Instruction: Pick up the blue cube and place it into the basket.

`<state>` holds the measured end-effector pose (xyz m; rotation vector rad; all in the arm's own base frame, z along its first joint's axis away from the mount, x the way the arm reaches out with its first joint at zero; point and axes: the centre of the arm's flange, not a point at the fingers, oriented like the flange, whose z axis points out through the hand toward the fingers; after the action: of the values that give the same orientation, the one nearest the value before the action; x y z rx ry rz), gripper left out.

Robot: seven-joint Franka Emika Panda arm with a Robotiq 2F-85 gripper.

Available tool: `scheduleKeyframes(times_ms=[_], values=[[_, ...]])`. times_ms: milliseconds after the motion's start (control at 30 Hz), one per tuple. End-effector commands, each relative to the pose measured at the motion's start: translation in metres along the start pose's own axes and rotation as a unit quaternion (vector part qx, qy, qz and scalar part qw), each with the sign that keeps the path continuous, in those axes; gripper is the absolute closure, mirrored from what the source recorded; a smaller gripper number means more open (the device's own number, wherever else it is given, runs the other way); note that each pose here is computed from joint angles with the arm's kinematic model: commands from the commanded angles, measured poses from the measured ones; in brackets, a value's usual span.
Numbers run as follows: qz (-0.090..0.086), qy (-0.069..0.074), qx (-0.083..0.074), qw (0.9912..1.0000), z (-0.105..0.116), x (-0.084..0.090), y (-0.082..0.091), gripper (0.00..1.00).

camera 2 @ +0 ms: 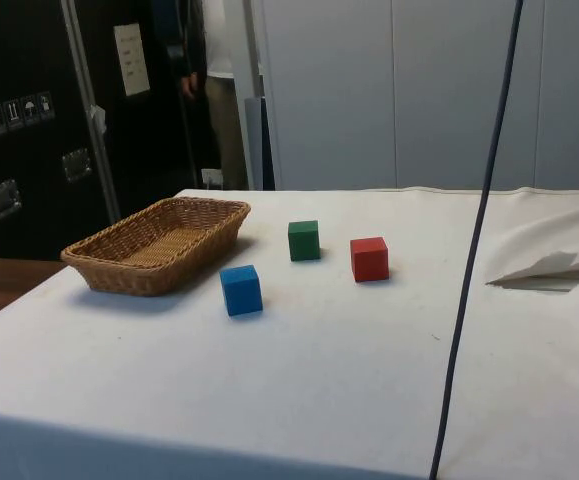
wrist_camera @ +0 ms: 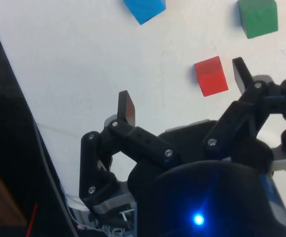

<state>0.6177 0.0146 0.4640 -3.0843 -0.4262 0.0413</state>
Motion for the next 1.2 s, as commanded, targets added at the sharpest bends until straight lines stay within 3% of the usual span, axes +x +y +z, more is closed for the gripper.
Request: scheduleKeyframes(times_ms=[0,300,333,533,567,600,767,800,1033,1067,1167], values=[[-0.006,0.004,-0.002,0.99997,0.001,0.001,-0.001,0.0],[-0.037,0.007,-0.006,0.99927,0.007,0.005,-0.008,0.0],[-0.032,0.003,-0.001,0.99947,0.006,0.004,-0.006,0.0],[-0.059,0.012,-0.011,0.99814,0.016,0.009,-0.016,0.0],[-0.054,0.007,-0.005,0.99848,0.015,0.007,-0.014,0.0],[-0.062,0.013,-0.012,0.99792,0.018,0.01,-0.018,0.0],[-0.079,0.017,-0.018,0.99659,0.033,0.013,-0.027,0.0],[-0.075,0.014,-0.013,0.997,0.031,0.012,-0.025,0.0],[-0.102,0.019,-0.019,0.99439,0.059,0.017,-0.043,0.0],[-0.1,0.015,-0.016,0.9948,0.059,0.016,-0.042,0.0],[-0.114,0.019,-0.017,0.99316,0.071,0.016,-0.048,0.0]])
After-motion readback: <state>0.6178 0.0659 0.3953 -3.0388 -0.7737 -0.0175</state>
